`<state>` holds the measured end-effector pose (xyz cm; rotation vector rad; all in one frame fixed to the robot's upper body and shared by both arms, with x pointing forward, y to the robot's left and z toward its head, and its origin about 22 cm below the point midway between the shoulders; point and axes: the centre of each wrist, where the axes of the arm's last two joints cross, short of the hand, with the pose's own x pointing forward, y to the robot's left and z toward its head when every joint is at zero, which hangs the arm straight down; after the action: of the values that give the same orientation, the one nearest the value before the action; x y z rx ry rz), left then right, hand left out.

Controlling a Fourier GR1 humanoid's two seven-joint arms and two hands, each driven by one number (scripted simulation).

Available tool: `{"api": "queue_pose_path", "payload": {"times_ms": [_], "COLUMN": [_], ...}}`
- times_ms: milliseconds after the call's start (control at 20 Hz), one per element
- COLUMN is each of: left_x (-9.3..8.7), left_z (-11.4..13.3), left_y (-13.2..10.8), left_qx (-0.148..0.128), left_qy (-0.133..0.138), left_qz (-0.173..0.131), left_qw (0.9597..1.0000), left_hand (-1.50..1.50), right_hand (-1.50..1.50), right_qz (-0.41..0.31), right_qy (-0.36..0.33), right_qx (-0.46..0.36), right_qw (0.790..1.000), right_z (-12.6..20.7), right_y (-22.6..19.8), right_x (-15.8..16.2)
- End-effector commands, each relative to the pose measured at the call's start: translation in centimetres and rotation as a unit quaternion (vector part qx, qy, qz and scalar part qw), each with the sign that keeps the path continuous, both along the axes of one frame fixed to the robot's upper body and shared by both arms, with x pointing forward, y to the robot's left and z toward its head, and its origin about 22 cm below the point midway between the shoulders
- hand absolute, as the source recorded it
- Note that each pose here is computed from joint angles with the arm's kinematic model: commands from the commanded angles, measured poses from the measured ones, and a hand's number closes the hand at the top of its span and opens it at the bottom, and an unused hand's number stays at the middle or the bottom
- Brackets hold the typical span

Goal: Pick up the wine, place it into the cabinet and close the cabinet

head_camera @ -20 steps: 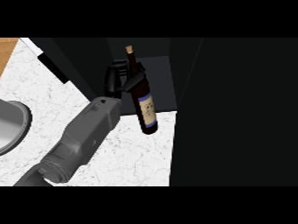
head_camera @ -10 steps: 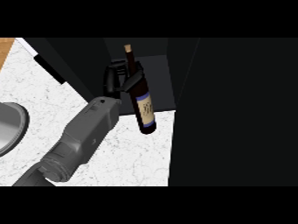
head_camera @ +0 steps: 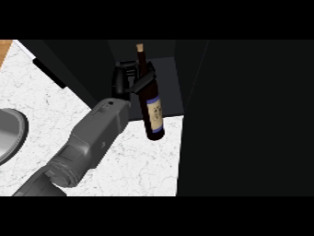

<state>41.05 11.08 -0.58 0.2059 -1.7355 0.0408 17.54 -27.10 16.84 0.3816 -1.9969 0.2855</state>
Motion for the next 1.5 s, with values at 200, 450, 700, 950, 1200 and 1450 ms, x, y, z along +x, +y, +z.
{"api": "queue_pose_path", "payload": {"times_ms": [200, 450, 700, 950, 1200, 1450], "left_x": [0.5, 1.6, 2.2, 2.7, 2.7, 2.5], "left_z": [0.6, 2.3, 3.6, 4.1, 3.8, 3.6], "left_y": [-0.4, 0.5, -0.3, 1.1, 2.3, 1.2], "left_qx": [0.018, 0.037, 0.029, 0.066, 0.081, 0.107], "left_qy": [0.001, -0.001, -0.010, -0.013, -0.007, 0.003], "left_qz": [0.006, 0.001, 0.018, 0.052, 0.056, 0.078], "left_qw": [0.9998, 0.9993, 0.9994, 0.9964, 0.9951, 0.9912], "left_hand": [1.50, 1.50, 1.50, 1.50, -1.50, -1.50], "right_hand": [-1.50, -1.50, -1.50, -1.50, -1.50, -1.50], "right_qz": [-0.001, -0.015, -0.003, 0.002, 0.007, 0.006], "right_qy": [0.000, -0.004, -0.003, -0.001, -0.011, -0.013], "right_qx": [0.005, 0.008, -0.009, 0.006, -0.007, -0.003], "right_qw": [1.000, 1.000, 1.000, 1.000, 1.000, 1.000], "right_z": [-0.8, -0.2, 0.5, -0.3, 0.2, 0.3], "right_y": [-0.5, -0.5, -0.6, -0.4, 0.4, -0.5], "right_x": [-0.3, -0.3, 0.6, -0.5, -0.2, -0.4]}}
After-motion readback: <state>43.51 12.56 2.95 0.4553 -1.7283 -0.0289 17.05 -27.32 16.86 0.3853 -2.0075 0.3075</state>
